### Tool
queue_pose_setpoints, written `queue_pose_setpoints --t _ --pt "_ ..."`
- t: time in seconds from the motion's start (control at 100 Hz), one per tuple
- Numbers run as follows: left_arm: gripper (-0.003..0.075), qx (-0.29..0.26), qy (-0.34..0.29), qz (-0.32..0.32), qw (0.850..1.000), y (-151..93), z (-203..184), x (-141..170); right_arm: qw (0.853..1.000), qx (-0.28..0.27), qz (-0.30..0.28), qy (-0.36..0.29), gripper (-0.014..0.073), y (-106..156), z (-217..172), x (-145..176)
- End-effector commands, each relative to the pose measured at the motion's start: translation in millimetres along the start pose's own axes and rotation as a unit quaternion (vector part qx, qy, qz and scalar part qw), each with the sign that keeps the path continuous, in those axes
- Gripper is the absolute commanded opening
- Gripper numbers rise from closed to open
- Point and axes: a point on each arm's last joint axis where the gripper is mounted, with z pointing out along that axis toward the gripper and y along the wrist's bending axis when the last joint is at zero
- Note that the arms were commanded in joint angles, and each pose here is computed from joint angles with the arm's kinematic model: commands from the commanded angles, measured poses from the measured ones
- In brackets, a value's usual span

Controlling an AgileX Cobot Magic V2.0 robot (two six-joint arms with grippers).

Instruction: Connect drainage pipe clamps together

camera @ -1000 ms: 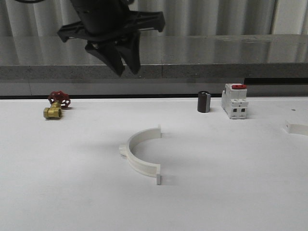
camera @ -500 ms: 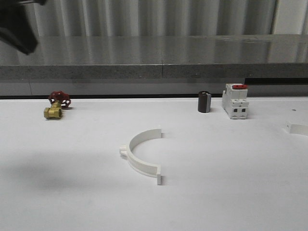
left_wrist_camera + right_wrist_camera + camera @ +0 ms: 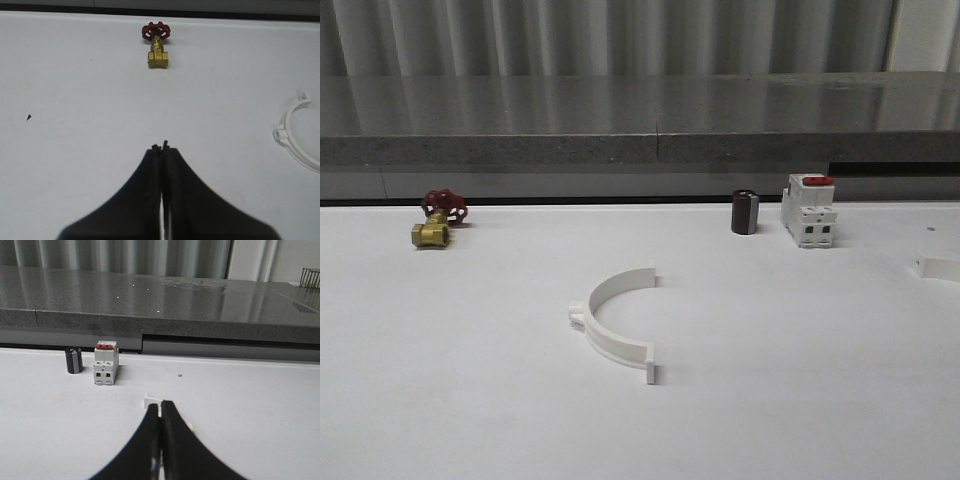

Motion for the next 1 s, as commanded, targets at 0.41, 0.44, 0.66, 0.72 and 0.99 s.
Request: queue_pose_setpoints --t 0.41,0.44,0.66,0.72,0.99 --pt "-0.002 0.029 -0.192 0.002 0.981 -4.1 -93.2 66.7 0.997 0.007 0.0 -0.072 -0.0068 -1.3 -3.4 -16.1" --pt "-0.002 0.03 -0.2 0.003 0.979 -4.2 -96.3 69.3 0.997 0.007 0.0 -0.072 -0.0068 -1.3 -3.4 -16.1" --pt "-0.002 0.032 -0.229 0.01 0.973 -4.4 -106.9 78.3 0.996 0.009 0.0 -0.092 -0.0068 -1.6 -4.1 -20.4" --pt "-0.002 0.032 -0.228 0.01 0.973 -4.4 -106.8 78.5 0.995 0.009 0.0 -0.096 -0.0068 -1.7 -5.1 -24.8" --pt "-0.002 0.032 -0.228 0.01 0.973 -4.4 -106.8 78.5 0.999 -0.008 0.0 0.038 -0.0068 0.2 -5.0 -53.4"
